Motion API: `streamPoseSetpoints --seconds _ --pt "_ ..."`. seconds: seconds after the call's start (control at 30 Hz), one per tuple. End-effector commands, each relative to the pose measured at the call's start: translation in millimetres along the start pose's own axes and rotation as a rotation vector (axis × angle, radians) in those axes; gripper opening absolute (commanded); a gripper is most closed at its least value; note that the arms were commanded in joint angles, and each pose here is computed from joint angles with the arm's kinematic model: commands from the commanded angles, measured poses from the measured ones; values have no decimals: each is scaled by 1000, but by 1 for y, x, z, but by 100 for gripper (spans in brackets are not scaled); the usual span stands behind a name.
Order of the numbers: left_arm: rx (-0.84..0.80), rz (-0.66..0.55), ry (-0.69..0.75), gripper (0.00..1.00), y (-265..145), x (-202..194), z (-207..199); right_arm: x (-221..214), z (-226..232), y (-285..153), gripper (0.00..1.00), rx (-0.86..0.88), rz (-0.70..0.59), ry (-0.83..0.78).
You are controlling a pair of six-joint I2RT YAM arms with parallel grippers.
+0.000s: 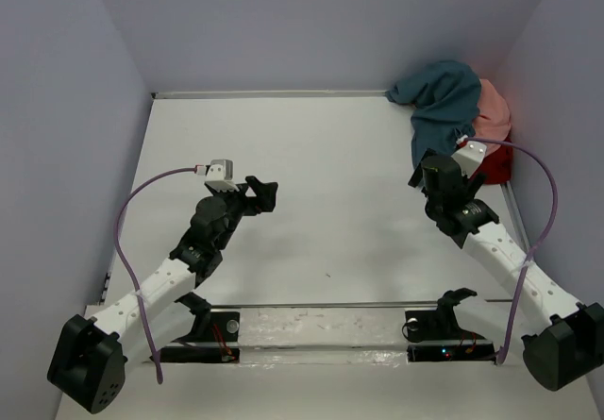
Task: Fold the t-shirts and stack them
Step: Grab crumpled tshirt from the corner of the board with the right arm
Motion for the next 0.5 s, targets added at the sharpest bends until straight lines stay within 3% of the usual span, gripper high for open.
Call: streamPoseSetpoints --seconds 0.0,0.47 --pt "-13 -86 -11 99 3 28 -8 13 0 -5 100 3 -41 44" --pt "-13 -89 -10 99 2 29 -8 14 3 -9 100 42 -31 45"
Point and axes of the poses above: each gripper's point midway between its finger pads, its own y axis out along the fingers, its own z axis along the line the jaws close on, x = y × z, the point moved 4 cm from there along -y, back along the fingers, and after that the axes turned 9 degrees about y, right-handed, at the moved point
